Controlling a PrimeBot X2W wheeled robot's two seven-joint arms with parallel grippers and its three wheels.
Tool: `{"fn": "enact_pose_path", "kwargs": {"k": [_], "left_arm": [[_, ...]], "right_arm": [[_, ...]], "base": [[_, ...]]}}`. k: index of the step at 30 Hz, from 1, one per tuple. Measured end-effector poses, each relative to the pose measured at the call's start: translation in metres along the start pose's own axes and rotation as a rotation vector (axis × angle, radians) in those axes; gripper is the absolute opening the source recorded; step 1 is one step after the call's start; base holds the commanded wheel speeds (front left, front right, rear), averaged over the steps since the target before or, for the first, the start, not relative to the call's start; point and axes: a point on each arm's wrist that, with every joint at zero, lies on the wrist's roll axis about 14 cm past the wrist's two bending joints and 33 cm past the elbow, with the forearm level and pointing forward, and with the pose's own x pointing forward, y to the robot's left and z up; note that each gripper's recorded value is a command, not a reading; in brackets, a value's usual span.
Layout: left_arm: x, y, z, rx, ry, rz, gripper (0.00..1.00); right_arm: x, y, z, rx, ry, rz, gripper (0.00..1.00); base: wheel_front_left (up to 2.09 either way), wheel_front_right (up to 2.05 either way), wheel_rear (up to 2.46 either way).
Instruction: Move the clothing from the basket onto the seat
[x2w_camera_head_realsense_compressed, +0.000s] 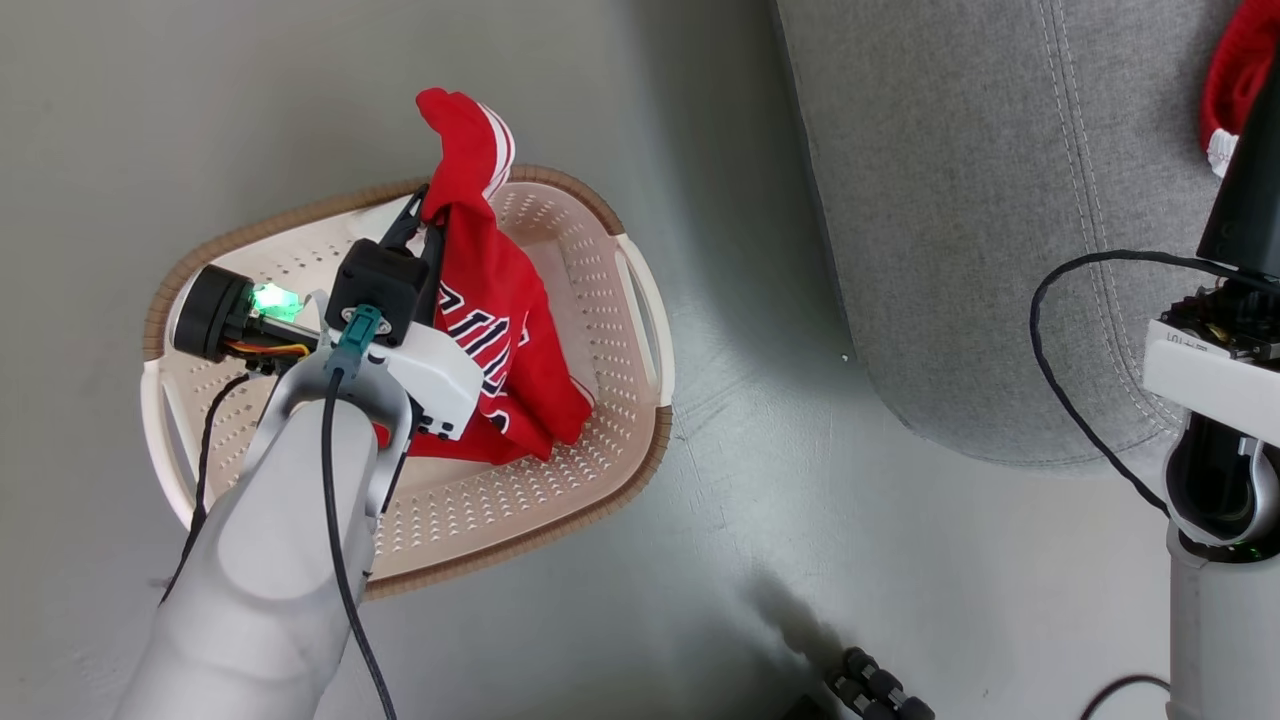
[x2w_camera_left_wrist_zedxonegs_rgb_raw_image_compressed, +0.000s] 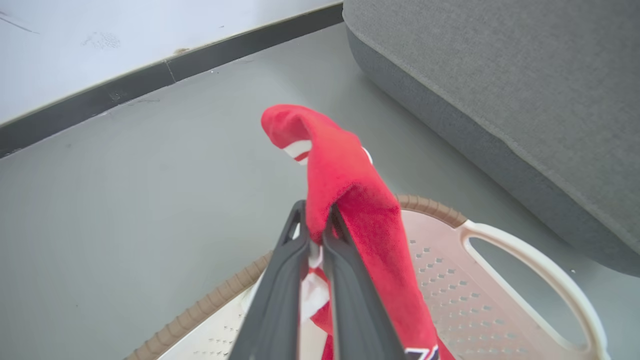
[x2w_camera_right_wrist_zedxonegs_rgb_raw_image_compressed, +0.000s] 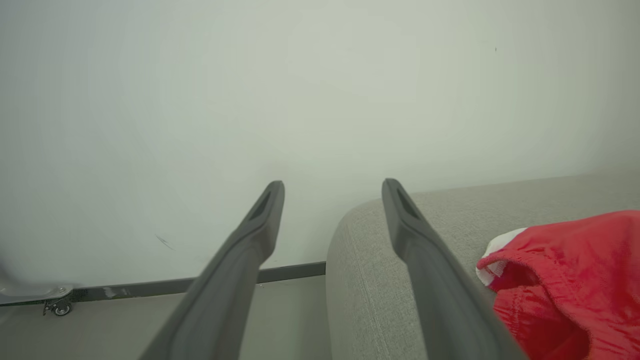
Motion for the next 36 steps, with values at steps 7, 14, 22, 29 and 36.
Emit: {"fn": "enact_pose_path", "kwargs": {"k": [7,14,22,29,36], "left_arm": [[-0.017,0.019,0.031,-0.041,-0.091,0.087,0.00],[-0.036,0.048,0.080,-0.041,-0.226,0.186,0.00],[-0.075,0.067,0.114,-0.034,-0.320,0.274,0.00],[-0.108,0.080,0.145,-0.034,-0.408,0.331,0.00],[-0.142,0.085,0.178,-0.030,-0.500,0.371,0.00]], "right_arm": [[0.001,0.007,0.006,-0.012,-0.011,0.020,1.00],[0.002,0.022,0.017,-0.012,-0.041,0.060,1.00],[0.003,0.039,0.028,-0.014,-0.063,0.106,1.00],[0.001,0.054,0.036,-0.020,-0.073,0.147,1.00],[-0.001,0.067,0.050,-0.008,-0.098,0.182,1.00]], "base": [[0.00,0.00,0.00],[0.00,0.00,0.00],[0.00,0.00,0.00],[0.00,0.00,0.00],[0.00,0.00,0.00]]}}
